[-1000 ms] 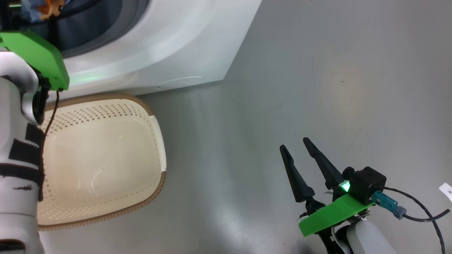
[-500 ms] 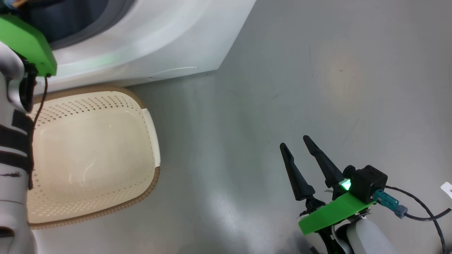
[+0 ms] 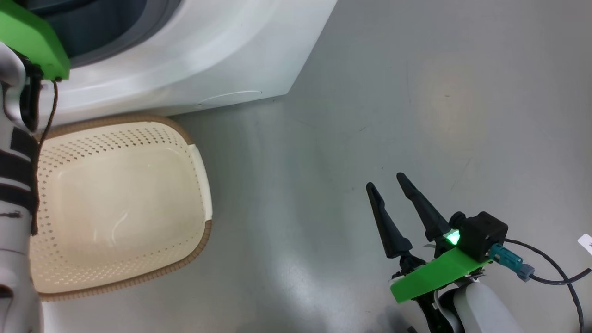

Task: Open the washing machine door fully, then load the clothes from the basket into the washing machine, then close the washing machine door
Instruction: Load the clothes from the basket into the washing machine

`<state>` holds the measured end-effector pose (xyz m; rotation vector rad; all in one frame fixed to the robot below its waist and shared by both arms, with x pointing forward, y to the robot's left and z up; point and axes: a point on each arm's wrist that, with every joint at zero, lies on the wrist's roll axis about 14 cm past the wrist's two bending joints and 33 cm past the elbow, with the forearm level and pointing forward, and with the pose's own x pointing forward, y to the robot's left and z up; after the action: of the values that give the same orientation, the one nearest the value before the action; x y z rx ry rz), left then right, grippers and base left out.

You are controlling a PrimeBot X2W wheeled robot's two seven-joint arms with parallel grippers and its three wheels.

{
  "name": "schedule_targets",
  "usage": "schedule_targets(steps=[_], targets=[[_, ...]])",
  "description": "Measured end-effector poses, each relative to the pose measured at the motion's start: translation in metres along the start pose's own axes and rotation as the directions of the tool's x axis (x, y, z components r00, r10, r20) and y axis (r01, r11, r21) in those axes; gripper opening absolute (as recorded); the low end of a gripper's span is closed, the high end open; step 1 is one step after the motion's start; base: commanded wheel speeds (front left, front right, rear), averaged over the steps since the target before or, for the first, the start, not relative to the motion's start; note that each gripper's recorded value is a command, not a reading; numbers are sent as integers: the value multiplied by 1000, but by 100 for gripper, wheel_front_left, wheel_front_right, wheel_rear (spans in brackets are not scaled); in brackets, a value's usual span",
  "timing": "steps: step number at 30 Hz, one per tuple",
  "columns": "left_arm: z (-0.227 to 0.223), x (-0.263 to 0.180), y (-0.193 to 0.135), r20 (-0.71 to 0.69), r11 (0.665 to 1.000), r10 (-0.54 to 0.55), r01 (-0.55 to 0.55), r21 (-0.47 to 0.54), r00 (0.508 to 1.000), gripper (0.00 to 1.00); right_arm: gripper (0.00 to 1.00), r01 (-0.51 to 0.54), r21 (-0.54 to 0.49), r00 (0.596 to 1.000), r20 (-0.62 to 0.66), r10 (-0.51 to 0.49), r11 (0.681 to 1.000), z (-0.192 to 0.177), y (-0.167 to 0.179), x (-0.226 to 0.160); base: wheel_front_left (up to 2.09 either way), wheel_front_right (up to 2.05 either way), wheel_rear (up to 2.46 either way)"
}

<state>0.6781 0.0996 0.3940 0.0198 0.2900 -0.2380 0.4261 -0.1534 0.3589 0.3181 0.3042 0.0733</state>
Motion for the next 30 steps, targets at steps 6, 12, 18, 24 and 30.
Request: schedule_targets(steps=[6, 12, 18, 24, 30], targets=[[25, 7, -2, 72, 1000, -5, 5, 6, 997, 0, 100, 4, -3, 1000, -1, -4, 1000, 0, -1, -2, 0, 0, 0], [37, 19, -9, 110, 1000, -21, 20, 5, 994, 0, 100, 17, -3, 1000, -15, -17, 1000, -4, -5, -4, 0, 0, 0], [43, 36, -4, 128, 1000, -15, 14, 3, 992, 0, 100, 29, 5, 999, -45, -28, 1000, -15, -9, -4, 0, 0, 0], [41, 52, 0, 134, 1000, -10, 11, -1, 991, 0, 100, 48, 7, 996, -75, -48, 999, -27, -16, -4, 0, 0, 0], [31, 66, 5, 129, 1000, -5, 5, -2, 992, 0, 100, 54, 6, 993, -101, -54, 998, -37, -20, 1, 0, 0, 0]])
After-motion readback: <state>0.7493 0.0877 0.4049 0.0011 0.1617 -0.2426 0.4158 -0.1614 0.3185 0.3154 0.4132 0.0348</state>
